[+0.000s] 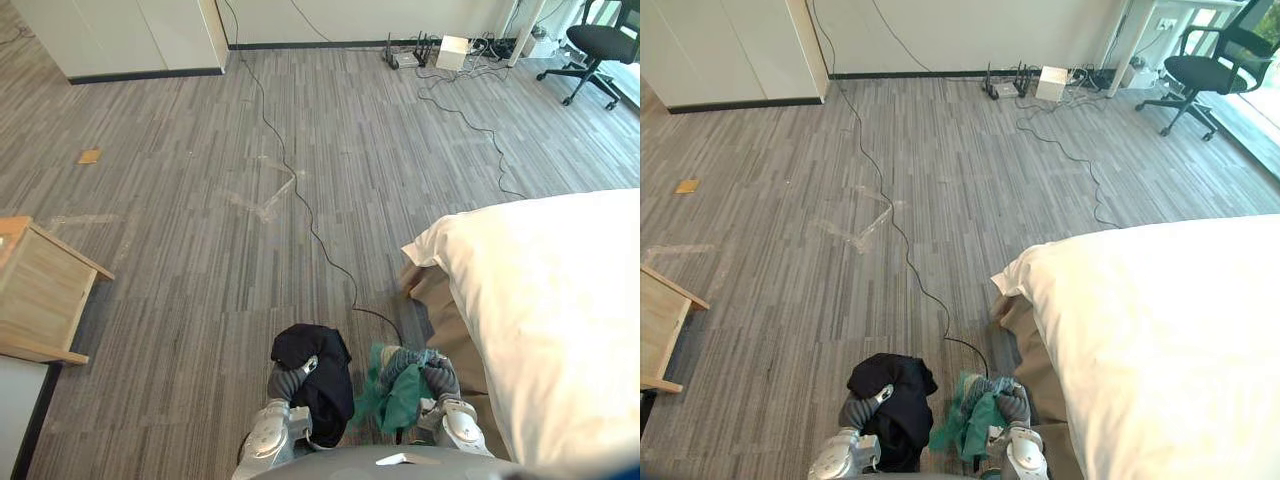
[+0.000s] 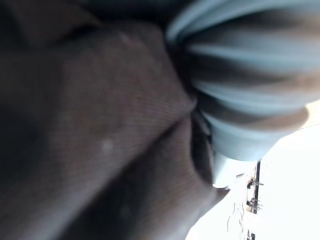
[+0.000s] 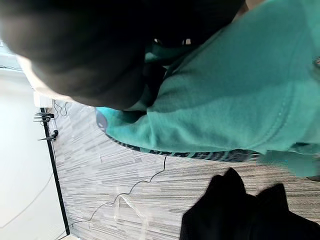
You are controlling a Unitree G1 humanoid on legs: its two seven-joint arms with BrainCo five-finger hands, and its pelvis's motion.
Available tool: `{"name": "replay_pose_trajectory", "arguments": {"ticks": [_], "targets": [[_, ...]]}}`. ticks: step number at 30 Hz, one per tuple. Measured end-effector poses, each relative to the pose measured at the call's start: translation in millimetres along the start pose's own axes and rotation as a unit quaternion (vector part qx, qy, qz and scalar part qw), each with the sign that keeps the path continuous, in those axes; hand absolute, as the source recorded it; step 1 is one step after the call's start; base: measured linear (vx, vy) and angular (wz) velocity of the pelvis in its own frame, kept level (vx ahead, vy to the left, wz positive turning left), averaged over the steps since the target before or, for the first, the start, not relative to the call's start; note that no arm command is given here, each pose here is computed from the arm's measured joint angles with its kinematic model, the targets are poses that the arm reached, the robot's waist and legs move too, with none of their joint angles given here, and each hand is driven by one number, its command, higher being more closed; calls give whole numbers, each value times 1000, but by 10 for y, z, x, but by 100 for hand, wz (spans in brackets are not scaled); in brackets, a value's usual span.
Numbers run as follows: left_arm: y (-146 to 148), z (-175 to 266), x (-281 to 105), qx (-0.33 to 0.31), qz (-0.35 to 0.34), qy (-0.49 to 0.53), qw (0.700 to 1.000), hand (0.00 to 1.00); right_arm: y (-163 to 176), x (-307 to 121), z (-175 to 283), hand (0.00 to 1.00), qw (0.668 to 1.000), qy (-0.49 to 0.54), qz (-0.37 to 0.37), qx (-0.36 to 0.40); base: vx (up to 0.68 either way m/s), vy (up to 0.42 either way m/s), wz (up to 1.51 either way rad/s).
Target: Tidy the bed and pick cloth on bed and put in laundry
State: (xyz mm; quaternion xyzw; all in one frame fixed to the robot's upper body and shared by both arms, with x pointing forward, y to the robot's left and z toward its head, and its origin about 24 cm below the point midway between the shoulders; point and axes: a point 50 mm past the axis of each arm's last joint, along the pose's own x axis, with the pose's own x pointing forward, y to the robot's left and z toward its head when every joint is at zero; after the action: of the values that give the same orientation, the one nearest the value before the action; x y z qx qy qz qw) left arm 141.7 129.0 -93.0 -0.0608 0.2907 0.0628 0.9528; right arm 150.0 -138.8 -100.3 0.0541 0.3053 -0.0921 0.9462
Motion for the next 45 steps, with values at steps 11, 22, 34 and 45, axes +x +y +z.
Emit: {"name": "replay_pose_trajectory", "arguments": {"ticks": [11,22,34,45], "targets": [[34,268,122,-18,22,-46,999,100,-36,41,208,100,998,-47,1,-47,-87,-25,27],[35,205,80,-13,23,-36,999,100,12,43,218,100,995,-54,10,-81,77,12,0],[-93,315,160,24,-7,-48,999,100,-10,-35,46,100,994,-24,13,-104,299,1,65],[-93,225,153,-5,8,-30,1000,100,-40,39,189,100,991,-42,25,-122,483,-345,29]]}}
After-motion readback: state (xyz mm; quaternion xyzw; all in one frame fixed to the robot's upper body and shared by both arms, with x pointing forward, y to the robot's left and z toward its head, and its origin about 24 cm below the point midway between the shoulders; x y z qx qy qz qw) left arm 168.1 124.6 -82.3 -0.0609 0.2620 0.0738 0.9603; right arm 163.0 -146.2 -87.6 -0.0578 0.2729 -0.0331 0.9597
